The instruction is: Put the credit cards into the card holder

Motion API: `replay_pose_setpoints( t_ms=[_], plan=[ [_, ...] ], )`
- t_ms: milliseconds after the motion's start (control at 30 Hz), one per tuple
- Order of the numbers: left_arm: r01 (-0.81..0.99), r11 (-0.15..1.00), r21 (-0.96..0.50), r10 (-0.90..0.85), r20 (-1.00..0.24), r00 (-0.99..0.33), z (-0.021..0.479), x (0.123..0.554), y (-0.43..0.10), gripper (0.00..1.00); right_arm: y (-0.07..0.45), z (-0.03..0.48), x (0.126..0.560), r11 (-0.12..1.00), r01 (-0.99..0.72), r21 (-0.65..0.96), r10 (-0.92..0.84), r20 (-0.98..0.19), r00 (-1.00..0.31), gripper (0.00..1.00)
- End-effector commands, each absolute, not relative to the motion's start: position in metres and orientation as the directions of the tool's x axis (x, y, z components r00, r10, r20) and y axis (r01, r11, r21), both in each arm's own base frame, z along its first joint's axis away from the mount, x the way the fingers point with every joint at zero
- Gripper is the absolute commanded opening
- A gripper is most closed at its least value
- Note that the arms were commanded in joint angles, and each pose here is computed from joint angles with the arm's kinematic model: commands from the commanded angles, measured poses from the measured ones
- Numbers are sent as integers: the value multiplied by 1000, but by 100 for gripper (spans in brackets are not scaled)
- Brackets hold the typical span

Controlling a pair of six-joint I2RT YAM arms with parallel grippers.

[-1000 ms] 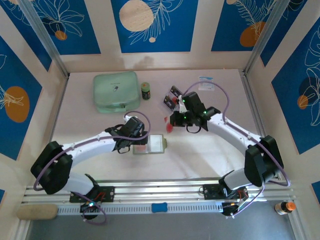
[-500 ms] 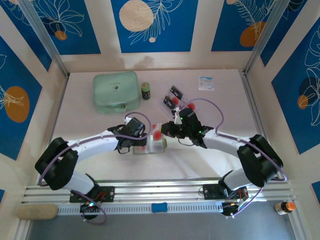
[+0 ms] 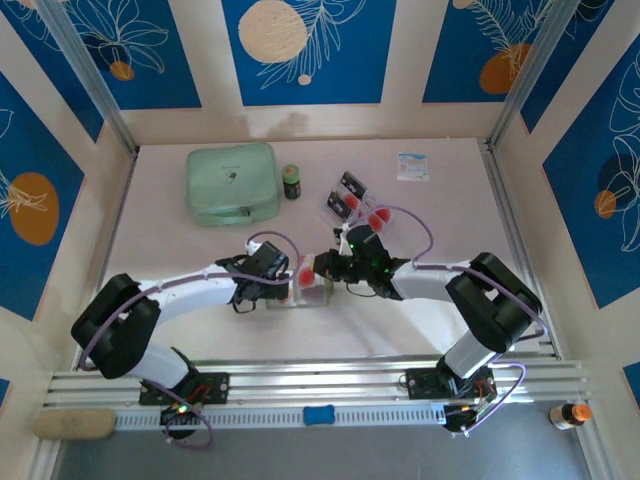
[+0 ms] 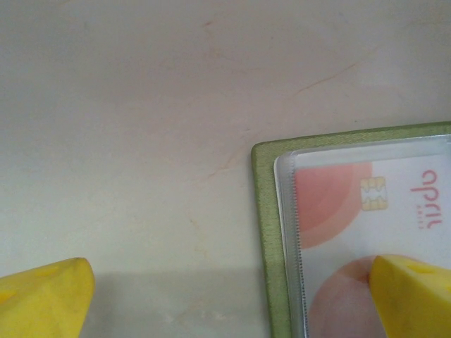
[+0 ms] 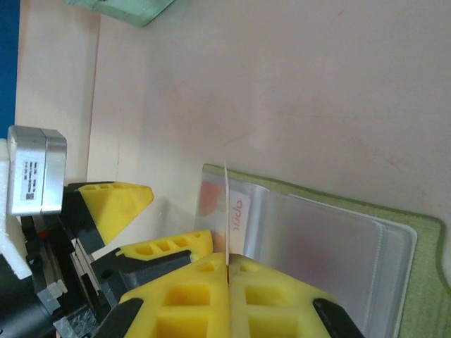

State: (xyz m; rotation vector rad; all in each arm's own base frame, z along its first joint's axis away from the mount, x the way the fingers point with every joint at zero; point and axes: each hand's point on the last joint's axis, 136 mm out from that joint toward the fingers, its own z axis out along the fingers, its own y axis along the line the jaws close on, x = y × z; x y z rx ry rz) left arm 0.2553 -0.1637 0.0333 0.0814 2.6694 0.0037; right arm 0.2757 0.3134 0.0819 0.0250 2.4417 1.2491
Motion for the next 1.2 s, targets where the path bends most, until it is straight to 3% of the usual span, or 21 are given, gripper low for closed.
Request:
replay_pose_setpoints(
  t_ms=[0,1167],
  plan=[
    [33,998,61,57,-434,-899,27,250,-149,100,315,77,276,601,-160,783,206,-345,-916,0],
    [25,997,73,54,-430,-901,23,244,-143,100,331,46,273,583,-120,803,203,-287,-936,0]
  ],
)
